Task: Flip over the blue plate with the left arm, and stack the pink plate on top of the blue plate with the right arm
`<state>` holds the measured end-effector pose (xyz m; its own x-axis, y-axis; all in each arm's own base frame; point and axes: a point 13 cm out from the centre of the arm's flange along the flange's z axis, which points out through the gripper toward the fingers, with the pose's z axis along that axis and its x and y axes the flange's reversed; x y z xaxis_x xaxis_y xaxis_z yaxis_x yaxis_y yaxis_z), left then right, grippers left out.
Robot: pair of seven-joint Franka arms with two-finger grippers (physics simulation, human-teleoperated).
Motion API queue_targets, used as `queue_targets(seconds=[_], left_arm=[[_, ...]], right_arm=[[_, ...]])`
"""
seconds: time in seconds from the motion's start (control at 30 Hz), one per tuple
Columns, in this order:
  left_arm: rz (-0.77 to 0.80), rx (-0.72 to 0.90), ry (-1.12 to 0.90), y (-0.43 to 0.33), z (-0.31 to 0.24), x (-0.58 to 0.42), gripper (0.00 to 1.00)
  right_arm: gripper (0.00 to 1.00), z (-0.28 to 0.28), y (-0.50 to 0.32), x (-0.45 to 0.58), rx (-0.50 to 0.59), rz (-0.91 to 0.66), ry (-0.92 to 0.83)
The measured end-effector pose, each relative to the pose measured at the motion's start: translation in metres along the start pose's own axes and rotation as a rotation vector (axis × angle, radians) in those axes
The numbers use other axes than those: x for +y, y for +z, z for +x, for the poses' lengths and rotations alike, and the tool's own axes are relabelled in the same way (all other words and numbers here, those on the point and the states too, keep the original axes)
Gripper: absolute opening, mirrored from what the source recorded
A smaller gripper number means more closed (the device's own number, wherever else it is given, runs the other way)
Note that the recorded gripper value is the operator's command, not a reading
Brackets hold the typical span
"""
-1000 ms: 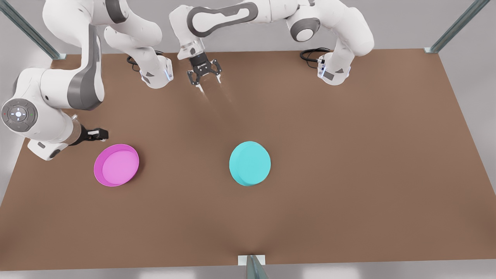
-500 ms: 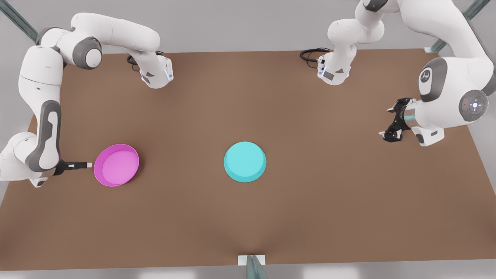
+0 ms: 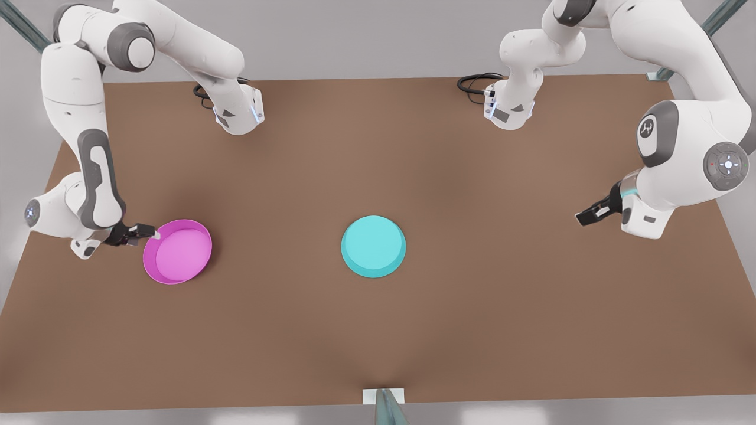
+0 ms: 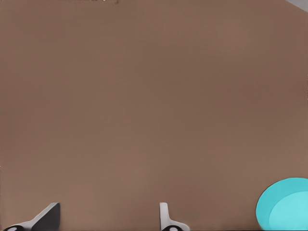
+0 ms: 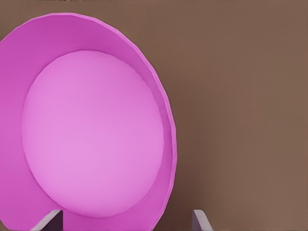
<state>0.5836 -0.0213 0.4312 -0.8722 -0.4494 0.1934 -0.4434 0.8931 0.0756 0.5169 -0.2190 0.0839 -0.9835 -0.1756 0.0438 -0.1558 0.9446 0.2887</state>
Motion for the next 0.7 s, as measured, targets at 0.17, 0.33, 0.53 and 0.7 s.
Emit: queue_targets(seconds=[0.17, 0.33, 0.53, 0.7], left_arm=[[-0.006, 0.007, 0.121, 0.000, 0.002, 0.002, 1.00], [-0.012, 0.020, 0.213, 0.001, 0.005, 0.003, 1.00], [-0.016, 0.035, 0.293, 0.003, 0.008, 0.005, 1.00], [-0.018, 0.040, 0.343, 0.004, 0.008, 0.006, 1.00]], right_arm=[[1.00, -0.001, 0.018, -0.015, -0.033, 0.061, -0.062], [1.00, 0.022, 0.043, -0.018, -0.019, 0.059, -0.080], [0.85, 0.019, 0.045, -0.007, -0.028, 0.059, -0.122], [0.66, 0.016, 0.052, 0.001, -0.020, 0.048, -0.151]])
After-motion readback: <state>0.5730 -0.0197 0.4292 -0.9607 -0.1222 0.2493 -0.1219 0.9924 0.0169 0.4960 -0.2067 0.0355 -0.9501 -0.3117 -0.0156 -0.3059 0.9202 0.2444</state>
